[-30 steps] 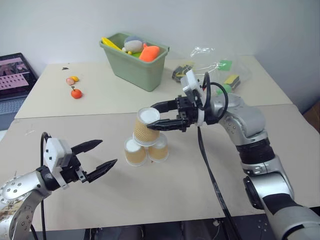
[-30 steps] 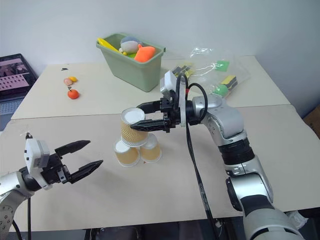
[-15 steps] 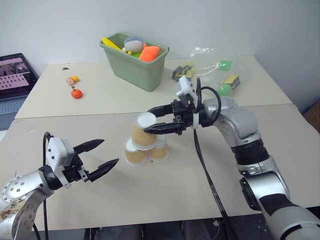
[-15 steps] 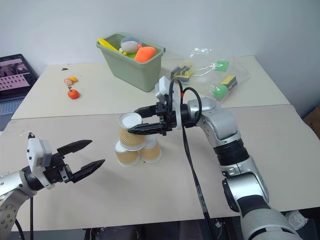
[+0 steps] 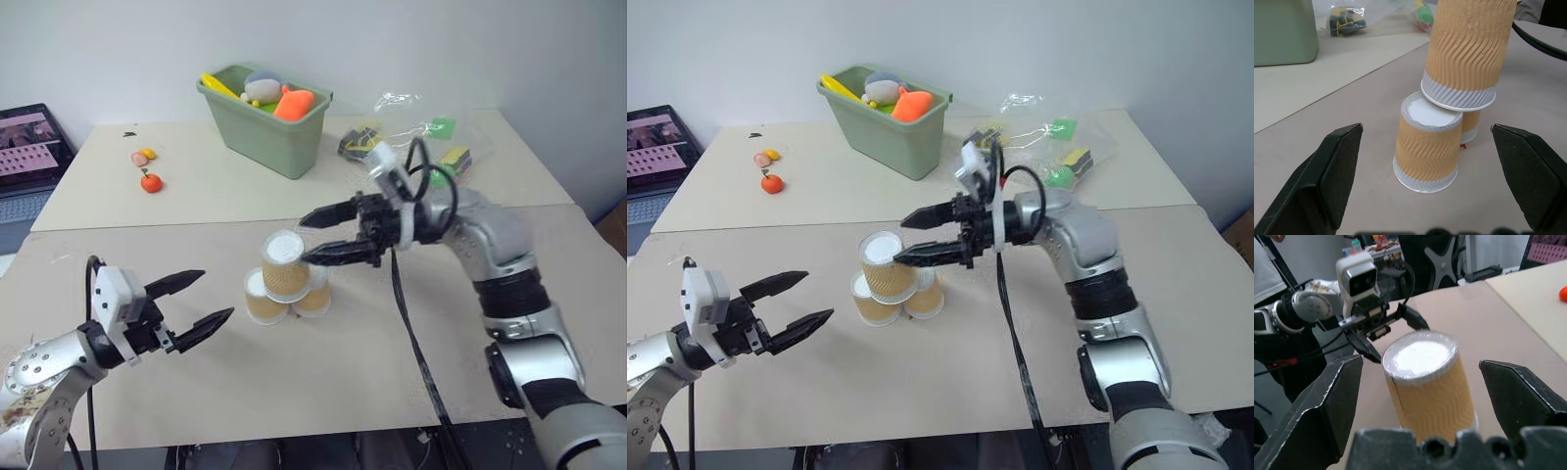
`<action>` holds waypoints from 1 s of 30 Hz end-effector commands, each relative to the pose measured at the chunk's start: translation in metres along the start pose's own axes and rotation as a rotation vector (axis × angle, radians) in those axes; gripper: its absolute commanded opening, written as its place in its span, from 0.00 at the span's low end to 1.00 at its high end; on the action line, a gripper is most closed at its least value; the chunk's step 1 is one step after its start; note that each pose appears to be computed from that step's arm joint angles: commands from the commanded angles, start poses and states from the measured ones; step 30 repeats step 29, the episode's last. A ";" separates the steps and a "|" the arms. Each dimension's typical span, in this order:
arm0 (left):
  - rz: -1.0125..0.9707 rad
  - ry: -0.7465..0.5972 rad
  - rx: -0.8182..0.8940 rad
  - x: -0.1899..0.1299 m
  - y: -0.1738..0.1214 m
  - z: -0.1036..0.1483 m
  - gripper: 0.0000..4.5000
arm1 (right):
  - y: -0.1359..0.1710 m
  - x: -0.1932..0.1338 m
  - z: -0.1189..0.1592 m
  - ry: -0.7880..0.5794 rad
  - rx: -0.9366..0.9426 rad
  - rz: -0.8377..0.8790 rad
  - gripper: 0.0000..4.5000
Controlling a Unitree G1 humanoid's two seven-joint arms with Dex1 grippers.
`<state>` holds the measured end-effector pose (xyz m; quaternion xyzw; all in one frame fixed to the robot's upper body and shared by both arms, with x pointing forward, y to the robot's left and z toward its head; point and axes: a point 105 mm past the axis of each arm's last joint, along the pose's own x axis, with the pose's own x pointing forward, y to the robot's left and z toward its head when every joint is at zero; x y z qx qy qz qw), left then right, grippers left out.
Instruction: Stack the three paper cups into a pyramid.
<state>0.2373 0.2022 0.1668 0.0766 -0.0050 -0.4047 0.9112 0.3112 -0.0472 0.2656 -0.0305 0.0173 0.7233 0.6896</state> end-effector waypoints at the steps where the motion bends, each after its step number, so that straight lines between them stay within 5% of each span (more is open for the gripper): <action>1: -0.009 -0.026 0.013 0.003 0.001 0.005 1.00 | -0.001 -0.024 0.027 -0.076 -0.018 -0.035 0.99; 7: 0.079 -0.028 0.007 -0.011 0.011 0.006 1.00 | -0.015 -0.079 0.034 -0.106 -0.014 -0.252 0.99; 16: 0.556 -0.010 -0.133 -0.060 0.048 -0.010 1.00 | -0.043 -0.158 -0.051 -0.101 0.072 -0.823 0.99; 24: 0.731 -0.083 -0.253 -0.060 0.049 -0.024 1.00 | -0.040 -0.162 -0.108 -0.085 0.154 -0.955 0.99; 30: 0.858 -0.084 -0.258 -0.064 0.055 -0.034 1.00 | -0.048 -0.164 -0.118 -0.129 0.149 -1.063 0.99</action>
